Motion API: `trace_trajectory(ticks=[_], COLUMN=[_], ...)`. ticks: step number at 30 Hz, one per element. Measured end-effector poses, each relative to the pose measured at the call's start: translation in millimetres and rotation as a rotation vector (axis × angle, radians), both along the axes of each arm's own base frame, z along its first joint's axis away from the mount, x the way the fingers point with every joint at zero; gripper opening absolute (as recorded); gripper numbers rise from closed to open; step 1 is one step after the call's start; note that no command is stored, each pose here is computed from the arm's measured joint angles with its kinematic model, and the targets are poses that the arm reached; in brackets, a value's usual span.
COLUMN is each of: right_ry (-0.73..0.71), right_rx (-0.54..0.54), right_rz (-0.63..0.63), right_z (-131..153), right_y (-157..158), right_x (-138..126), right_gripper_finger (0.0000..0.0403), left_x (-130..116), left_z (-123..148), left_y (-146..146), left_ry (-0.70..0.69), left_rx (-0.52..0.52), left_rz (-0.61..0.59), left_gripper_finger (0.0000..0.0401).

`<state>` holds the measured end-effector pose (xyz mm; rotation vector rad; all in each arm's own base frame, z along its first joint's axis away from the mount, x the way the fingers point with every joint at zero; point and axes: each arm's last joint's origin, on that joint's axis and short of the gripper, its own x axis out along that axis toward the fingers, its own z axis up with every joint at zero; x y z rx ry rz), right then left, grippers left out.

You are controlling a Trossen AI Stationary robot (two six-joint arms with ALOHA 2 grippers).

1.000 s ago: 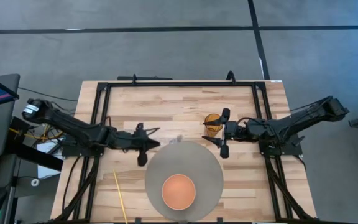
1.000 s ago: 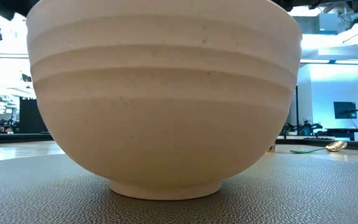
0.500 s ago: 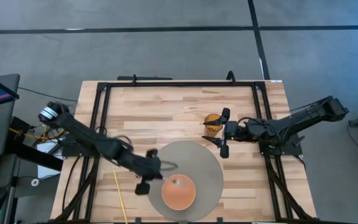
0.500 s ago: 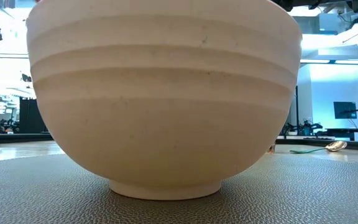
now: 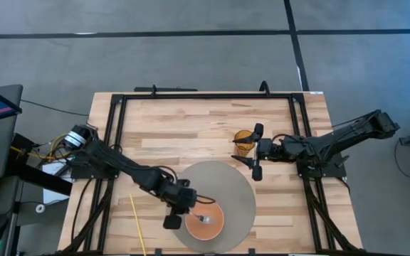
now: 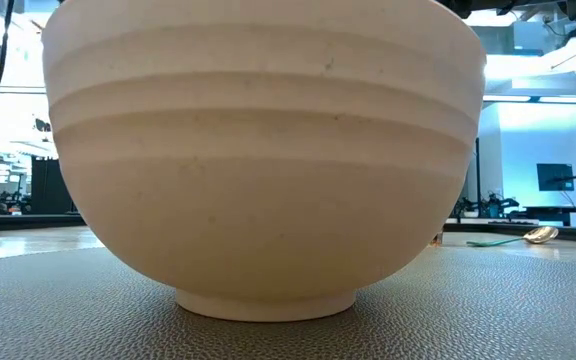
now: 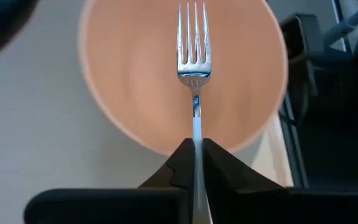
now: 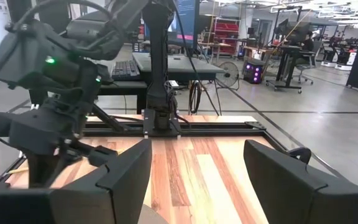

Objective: Pick & Place Utensil
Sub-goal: Put the orange fork into the orange bowl

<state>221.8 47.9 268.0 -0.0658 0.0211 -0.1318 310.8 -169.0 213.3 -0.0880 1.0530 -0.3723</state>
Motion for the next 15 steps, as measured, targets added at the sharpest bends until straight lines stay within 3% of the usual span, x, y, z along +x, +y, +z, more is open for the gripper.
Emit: trace_trajectory(ticks=[15], right_ry=[0.000], right_rx=[0.000], right_rz=[0.000], right_z=[0.0], right_y=[0.0], right_x=[0.0], right_gripper_finger=[0.0249], left_x=[7.6], left_z=[-7.4], left_y=[5.9], left_ry=[0.000], left_rx=[0.013], left_rz=[0.001], left_gripper_finger=[0.0038])
